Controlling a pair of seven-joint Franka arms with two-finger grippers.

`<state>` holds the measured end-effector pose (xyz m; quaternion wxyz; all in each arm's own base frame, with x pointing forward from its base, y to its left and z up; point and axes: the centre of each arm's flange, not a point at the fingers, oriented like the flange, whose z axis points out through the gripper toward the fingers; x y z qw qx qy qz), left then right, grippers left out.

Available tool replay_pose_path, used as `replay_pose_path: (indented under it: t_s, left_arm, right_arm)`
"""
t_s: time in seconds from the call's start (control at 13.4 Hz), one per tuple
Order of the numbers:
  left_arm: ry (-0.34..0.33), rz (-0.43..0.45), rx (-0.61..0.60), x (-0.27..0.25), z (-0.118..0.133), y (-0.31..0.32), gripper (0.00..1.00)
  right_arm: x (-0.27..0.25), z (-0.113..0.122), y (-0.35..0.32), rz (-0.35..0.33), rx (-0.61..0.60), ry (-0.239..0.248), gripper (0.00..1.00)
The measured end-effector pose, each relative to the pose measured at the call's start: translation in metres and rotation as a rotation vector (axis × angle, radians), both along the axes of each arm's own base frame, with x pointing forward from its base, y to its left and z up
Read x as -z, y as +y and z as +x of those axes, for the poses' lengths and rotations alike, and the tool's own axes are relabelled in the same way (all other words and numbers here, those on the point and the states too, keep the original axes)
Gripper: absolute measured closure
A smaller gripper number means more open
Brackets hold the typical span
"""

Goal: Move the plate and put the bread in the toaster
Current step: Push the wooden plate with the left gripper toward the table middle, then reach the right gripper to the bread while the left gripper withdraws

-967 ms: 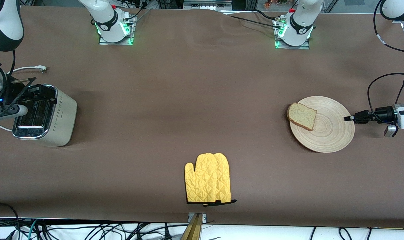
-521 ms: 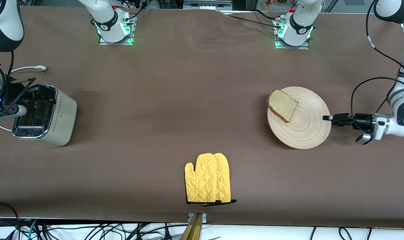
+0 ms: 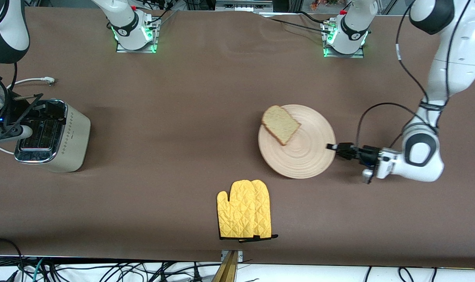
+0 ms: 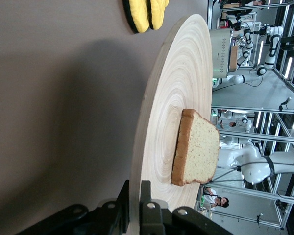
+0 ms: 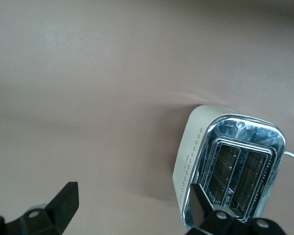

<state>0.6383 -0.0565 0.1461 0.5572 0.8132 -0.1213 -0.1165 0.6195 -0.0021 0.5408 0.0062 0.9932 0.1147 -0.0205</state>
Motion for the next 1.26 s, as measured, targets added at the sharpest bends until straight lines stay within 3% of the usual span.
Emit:
replay_pose_path:
  t_s: [0.3,0.52,0.74,0.97,1.26]
  left_arm:
    - [0.016,0.057,-0.061,0.033,-0.022,-0.063,0.90]
    - [0.038,0.031,-0.148,0.037,-0.032,-0.092,0.90]
    - [0.051,0.076,-0.259,0.049,-0.046,-0.117,0.90]
    - [0.058,0.081,-0.278,0.047,-0.059,-0.143,0.90]
    - [0.047,0.082,-0.291,0.031,-0.052,-0.135,0.56]
  right_arm:
    - [0.013,0.004,0.012,0.009,-0.012,0.020,0.00]
    - [0.044,0.012,0.020,0.068,0.075,0.071,0.00]
    - [0.078,0.018,0.058,0.140,0.171,0.140,0.00]
    - [0.107,0.019,0.117,0.154,0.269,0.185,0.00]
    - [0.154,0.008,0.186,0.165,0.352,0.152,0.00]
